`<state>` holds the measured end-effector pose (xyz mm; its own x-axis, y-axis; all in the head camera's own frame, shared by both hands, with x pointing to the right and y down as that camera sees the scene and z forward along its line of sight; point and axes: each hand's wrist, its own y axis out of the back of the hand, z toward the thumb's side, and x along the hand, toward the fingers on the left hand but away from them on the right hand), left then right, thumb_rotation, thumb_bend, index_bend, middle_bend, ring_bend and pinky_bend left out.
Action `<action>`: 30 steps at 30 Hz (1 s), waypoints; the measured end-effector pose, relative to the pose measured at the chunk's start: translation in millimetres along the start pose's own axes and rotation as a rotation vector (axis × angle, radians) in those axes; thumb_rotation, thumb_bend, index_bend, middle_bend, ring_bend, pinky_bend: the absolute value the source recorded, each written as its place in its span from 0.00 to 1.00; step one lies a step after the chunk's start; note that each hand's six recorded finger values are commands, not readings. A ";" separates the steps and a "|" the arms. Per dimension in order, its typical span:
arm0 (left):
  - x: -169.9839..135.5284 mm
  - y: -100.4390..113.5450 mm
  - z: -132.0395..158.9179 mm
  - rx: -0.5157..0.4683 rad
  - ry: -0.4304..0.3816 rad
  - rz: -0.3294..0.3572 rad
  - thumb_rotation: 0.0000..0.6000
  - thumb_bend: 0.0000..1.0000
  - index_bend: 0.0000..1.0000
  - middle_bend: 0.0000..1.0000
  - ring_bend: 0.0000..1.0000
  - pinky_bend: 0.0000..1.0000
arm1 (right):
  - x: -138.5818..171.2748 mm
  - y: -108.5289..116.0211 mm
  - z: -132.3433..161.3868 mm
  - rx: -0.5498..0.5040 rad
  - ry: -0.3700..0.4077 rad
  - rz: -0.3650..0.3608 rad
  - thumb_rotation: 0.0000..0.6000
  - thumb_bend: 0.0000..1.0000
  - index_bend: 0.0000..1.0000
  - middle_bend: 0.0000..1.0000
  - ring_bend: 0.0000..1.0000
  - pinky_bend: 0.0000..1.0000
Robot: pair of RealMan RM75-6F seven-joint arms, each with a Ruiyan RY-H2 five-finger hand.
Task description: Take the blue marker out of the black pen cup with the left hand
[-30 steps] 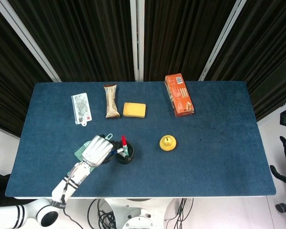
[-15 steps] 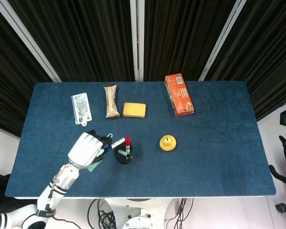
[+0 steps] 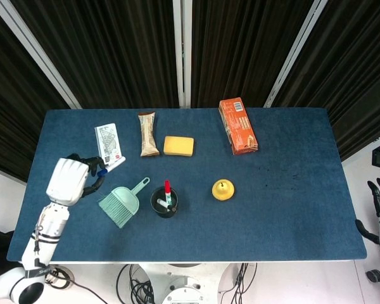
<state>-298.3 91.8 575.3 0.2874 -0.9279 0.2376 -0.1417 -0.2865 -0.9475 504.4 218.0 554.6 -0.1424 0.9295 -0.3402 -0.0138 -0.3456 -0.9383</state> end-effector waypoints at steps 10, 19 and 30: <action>10.0 -59.5 -64.4 -0.069 0.142 -0.122 1.00 0.37 0.61 0.60 0.67 0.57 | -3.4 -0.2 -5.8 -0.005 -0.021 0.009 1.00 0.18 0.00 0.00 0.00 0.00; -9.6 -78.6 -99.0 -0.086 0.215 -0.238 1.00 0.26 0.04 0.00 0.00 0.07 | -4.6 -1.8 -6.4 -0.014 -0.019 0.016 1.00 0.18 0.00 0.00 0.00 0.00; -57.1 -21.0 -127.5 0.018 0.277 -0.058 1.00 0.23 0.04 0.00 0.00 0.05 | -5.1 1.2 0.3 -0.024 0.005 -0.006 1.00 0.18 0.00 0.00 0.00 0.00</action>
<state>-432.5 120.4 608.9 0.0245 -0.9406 0.3386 -0.1153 -0.3391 -0.9337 504.8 212.8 555.3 -0.1378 0.9322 -0.3348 0.0095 -0.3367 -0.9415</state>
